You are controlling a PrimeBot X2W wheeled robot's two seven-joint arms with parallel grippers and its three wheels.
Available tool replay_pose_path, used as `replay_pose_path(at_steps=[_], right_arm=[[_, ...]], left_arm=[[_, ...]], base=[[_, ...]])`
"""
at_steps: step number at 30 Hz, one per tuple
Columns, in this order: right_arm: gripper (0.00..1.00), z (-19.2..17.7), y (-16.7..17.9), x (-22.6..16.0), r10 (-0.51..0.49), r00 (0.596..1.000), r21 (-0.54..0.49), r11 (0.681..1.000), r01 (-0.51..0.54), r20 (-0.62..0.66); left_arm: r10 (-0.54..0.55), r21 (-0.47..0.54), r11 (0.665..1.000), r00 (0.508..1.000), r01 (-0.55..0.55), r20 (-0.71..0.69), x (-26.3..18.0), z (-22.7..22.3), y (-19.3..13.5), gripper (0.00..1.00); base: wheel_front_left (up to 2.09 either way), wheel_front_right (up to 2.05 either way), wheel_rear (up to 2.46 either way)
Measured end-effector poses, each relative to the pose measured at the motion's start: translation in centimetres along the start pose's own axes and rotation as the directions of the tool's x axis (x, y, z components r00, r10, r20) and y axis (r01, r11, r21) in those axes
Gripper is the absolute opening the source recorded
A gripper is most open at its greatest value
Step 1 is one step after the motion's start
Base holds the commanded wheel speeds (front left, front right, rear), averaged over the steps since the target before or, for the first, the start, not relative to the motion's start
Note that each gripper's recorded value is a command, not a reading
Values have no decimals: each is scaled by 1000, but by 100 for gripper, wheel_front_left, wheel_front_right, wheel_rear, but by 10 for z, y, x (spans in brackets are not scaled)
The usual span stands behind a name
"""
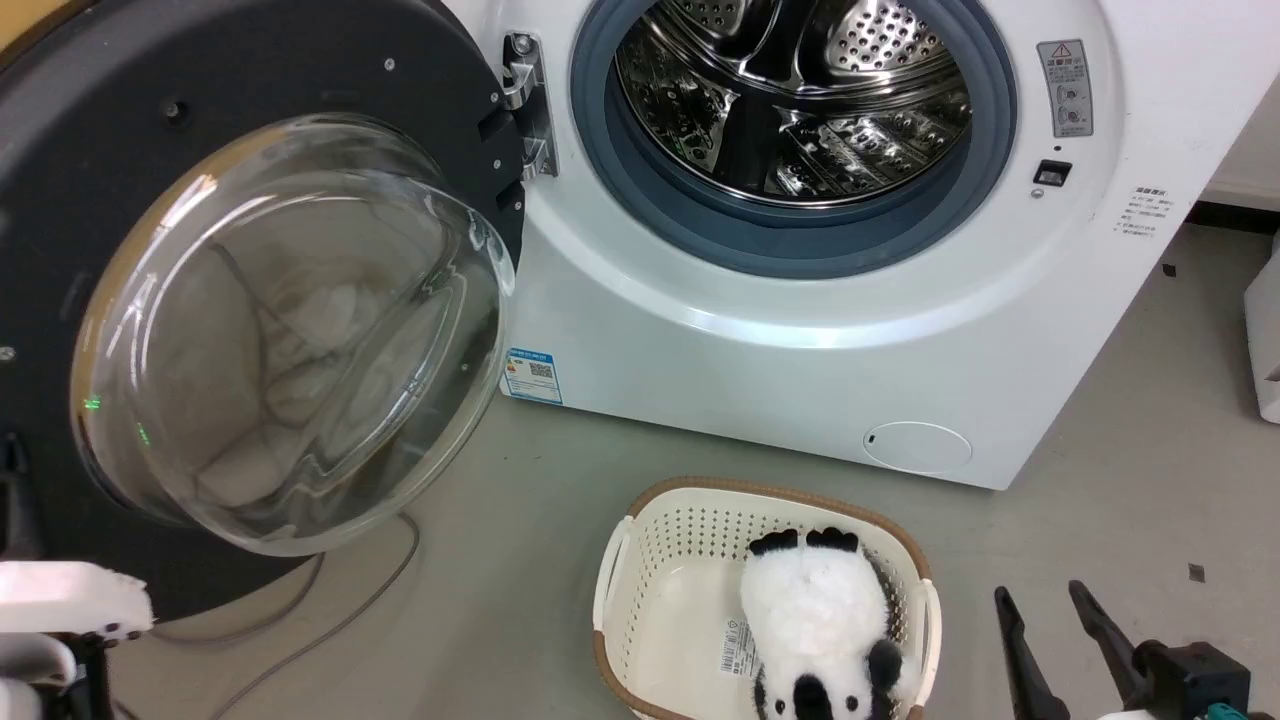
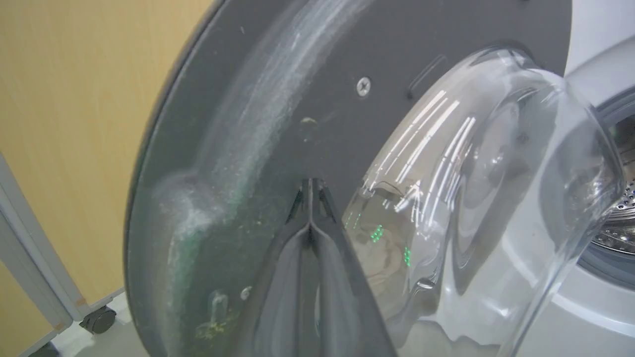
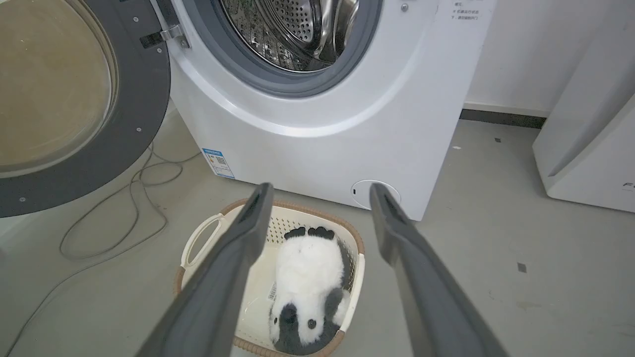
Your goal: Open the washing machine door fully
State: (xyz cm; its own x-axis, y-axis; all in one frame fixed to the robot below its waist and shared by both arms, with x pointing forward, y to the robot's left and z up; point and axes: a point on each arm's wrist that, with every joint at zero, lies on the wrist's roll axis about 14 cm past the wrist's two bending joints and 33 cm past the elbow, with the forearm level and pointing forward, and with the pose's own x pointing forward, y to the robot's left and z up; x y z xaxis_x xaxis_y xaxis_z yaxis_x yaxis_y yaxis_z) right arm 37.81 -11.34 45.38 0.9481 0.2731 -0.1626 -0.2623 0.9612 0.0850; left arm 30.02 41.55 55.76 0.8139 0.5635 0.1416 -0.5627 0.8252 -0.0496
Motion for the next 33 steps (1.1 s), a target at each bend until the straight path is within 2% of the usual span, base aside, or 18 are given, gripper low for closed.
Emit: replay_pose_path(at_steps=[4, 10, 21, 23, 24, 25, 33], right_arm=[[100, -1, 1, -1, 2, 1000, 3, 1000, -2, -3], [100, 0, 3, -1, 7, 1000, 16, 1000, -7, 0], [100, 16, 3, -8, 2, 999, 4, 1000, -2, 54], [100, 19, 1, -10, -4, 998, 2, 1000, 4, 64], [100, 22, -1, -12, -11, 997, -1, 1000, 11, 74], [100, 22, -1, -12, -11, 997, -1, 1000, 11, 74], [100, 39, -10, -22, -43, 991, -29, 998, 47, 128]], left_arm=[[36, -3, 999, 999, -36, -23, 1, -8, 15, 0], [47, -6, 999, 999, -48, -23, -5, -11, 18, 0], [-20, -51, 998, 1000, 19, -11, -64, -14, -15, 0], [-38, -59, 998, 999, 37, -13, -75, -15, -27, 29], [-62, -70, 996, 998, 60, -20, -87, -17, -40, 76], [-62, -70, 996, 998, 60, -20, -87, -17, -40, 100], [-203, -118, 974, 977, 194, -70, -114, -33, -92, 100]], base=[[0, 0, 0], [0, 0, 0], [0, 0, 0], [0, 0, 0], [0, 0, 0], [0, 0, 0], [0, 0, 0]])
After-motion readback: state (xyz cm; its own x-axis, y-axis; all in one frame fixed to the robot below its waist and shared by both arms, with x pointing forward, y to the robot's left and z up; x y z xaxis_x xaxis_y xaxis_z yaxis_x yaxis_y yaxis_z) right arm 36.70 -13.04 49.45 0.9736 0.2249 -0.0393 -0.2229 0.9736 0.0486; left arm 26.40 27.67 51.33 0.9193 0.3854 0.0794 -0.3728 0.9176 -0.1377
